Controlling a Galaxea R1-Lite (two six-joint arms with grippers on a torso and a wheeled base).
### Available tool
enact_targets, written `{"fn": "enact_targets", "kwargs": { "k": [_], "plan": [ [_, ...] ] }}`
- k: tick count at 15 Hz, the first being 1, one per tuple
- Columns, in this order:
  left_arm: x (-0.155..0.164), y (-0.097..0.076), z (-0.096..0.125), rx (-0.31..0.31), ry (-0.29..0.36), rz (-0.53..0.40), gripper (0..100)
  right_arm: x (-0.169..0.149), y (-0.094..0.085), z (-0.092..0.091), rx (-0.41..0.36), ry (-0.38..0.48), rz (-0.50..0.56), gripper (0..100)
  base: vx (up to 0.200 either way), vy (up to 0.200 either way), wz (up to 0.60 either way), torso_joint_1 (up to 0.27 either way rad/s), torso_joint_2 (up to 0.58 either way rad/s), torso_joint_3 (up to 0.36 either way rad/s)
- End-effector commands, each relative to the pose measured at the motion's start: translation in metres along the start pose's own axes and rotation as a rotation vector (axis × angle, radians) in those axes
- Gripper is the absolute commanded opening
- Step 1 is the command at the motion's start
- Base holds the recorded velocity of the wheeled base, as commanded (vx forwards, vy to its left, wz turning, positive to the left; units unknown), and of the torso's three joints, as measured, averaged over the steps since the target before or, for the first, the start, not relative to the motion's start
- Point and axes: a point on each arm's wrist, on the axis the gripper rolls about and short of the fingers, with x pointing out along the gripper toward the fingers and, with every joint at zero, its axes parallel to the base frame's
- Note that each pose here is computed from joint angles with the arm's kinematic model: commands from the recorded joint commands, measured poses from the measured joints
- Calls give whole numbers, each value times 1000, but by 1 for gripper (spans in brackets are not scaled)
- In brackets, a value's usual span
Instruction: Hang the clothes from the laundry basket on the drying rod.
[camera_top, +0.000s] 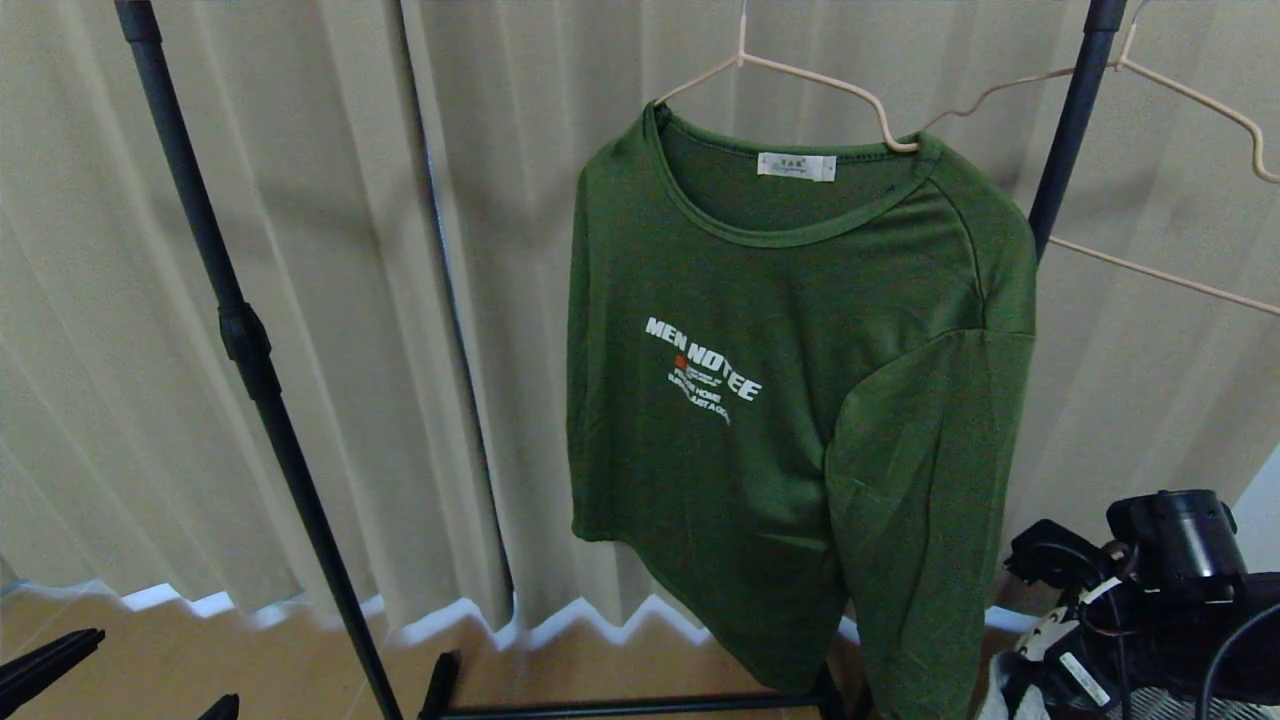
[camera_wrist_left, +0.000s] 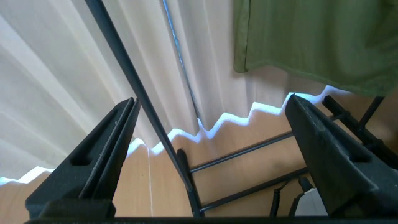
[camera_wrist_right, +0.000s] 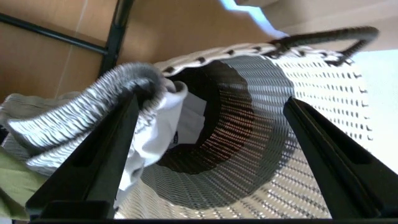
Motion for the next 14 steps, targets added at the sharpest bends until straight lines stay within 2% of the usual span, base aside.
{"fn": "enact_targets", "kwargs": {
  "k": [1, 4, 12, 13, 14],
  "plan": [
    [0, 0, 0, 0, -4, 0, 100, 14, 3, 3, -11, 37, 22, 100, 0, 0, 0, 0, 0, 0],
    [-2, 0, 2, 1, -20, 5, 100, 33, 1, 9, -7, 72, 33, 100, 0, 0, 0, 0, 0, 0],
    [-3, 0, 2, 1, -30, 9, 100, 48, 7, 3, -14, 127, 76, 100, 0, 0, 0, 0, 0, 0],
    [-4, 0, 2, -2, -32, 9, 100, 48, 7, 2, -13, 123, 86, 0, 0, 0, 0, 0, 0, 0],
    [-4, 0, 2, -2, -33, 10, 100, 47, 7, 3, -12, 116, 89, 0, 0, 0, 0, 0, 0, 0]
  ]
}}
